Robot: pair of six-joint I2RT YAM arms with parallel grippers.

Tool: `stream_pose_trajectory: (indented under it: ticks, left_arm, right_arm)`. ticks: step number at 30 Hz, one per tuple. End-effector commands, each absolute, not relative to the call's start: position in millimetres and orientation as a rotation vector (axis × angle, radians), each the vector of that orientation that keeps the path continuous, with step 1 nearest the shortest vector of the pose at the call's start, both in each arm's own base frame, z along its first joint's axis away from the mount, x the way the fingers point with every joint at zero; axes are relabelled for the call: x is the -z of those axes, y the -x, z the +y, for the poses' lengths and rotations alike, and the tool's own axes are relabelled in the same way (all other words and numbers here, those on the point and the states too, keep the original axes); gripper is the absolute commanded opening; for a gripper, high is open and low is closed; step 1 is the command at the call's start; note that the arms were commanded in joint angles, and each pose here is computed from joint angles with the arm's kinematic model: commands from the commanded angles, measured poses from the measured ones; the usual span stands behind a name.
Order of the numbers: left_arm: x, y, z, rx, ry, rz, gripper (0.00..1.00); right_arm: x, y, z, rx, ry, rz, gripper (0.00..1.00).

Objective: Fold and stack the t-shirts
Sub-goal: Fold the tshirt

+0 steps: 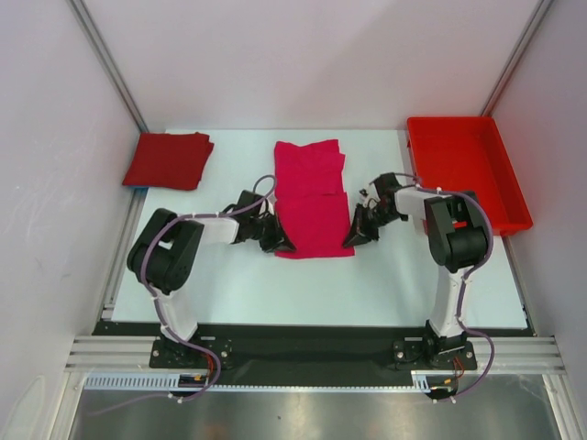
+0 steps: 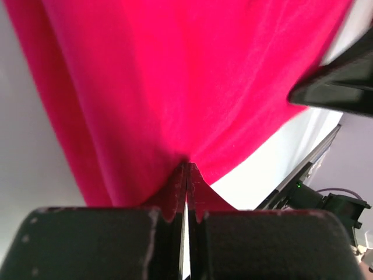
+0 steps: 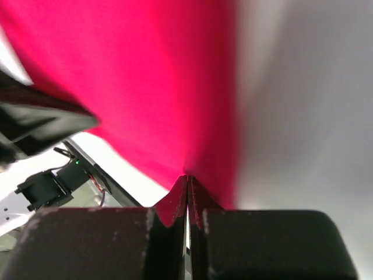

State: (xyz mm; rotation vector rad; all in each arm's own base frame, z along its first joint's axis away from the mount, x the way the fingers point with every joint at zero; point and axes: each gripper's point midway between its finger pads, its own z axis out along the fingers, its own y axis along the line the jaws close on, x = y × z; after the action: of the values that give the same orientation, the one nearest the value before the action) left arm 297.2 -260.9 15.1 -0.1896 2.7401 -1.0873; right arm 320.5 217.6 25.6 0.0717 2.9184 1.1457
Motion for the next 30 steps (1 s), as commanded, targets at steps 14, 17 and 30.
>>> stream_pose_trajectory:
  ticks: [14, 17, 30]
  left_arm:
    - [-7.4, -214.9, -188.1, 0.801, 0.194, 2.782, 0.18]
    - [-15.3, -213.2, -192.4, 0.858, 0.178, 2.747, 0.35]
    - [18.7, -233.2, -200.1, 0.914, 0.493, 2.769, 0.66]
  right_arm:
    - [-16.9, -251.7, 149.1, -0.988, -0.248, 2.902, 0.11]
    - [-27.2, -246.8, 152.5, -1.03, -0.238, 2.851, 0.43]
    - [-10.1, -276.2, 177.3, -1.167, -0.345, 2.799, 0.61]
